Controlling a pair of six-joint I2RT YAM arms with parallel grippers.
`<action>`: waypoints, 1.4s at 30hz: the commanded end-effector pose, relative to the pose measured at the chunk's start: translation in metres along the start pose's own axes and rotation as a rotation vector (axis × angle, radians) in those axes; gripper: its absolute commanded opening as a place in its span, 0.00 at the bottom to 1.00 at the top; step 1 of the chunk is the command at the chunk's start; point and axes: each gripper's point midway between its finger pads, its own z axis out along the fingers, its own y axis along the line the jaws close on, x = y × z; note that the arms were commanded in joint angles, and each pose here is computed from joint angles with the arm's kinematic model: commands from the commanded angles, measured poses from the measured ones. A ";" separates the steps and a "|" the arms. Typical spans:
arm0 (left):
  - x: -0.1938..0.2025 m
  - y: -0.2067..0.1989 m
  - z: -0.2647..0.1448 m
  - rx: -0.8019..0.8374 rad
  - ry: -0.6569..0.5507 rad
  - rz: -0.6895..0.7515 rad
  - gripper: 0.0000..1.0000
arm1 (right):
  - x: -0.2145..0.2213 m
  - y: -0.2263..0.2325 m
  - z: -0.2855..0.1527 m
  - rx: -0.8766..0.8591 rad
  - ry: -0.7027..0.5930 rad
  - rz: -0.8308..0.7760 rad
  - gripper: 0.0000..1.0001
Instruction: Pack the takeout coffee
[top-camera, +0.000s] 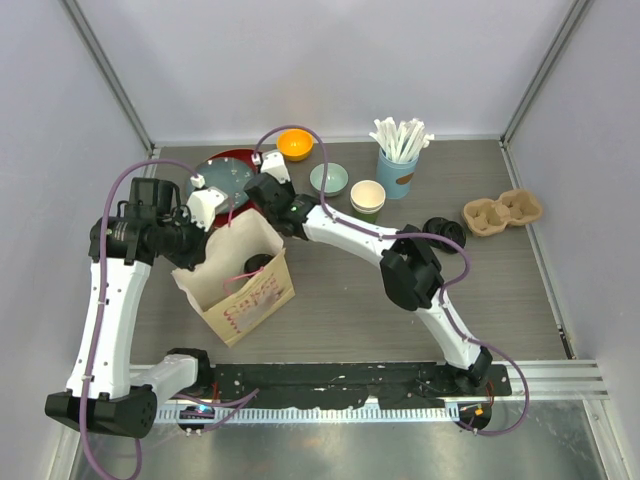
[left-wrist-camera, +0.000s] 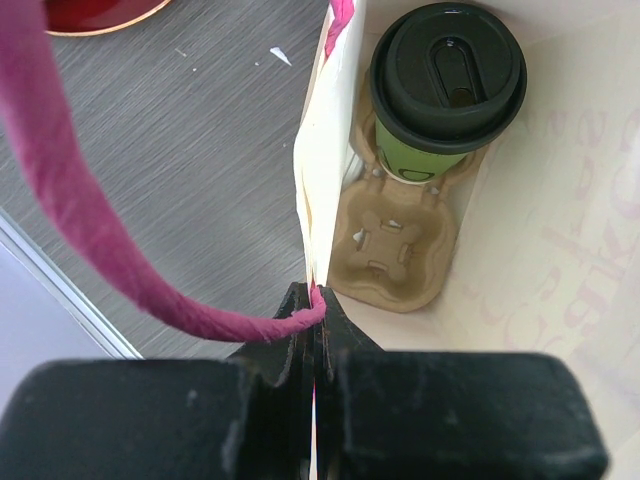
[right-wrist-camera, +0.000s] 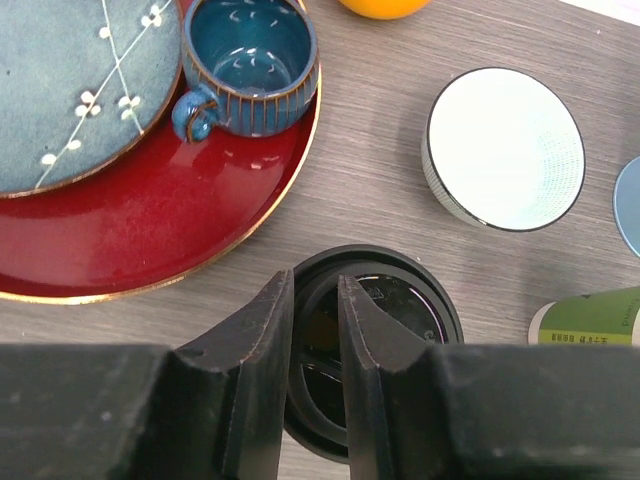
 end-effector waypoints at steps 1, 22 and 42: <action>0.029 -0.021 -0.014 0.079 0.119 -0.034 0.00 | -0.006 -0.002 -0.018 -0.077 0.014 -0.044 0.27; 0.028 -0.023 -0.012 0.096 0.115 -0.029 0.00 | 0.023 0.019 -0.047 -0.457 0.119 -0.323 0.40; 0.026 -0.024 -0.011 0.108 0.117 -0.028 0.00 | 0.003 -0.017 -0.047 -0.239 0.078 -0.420 0.47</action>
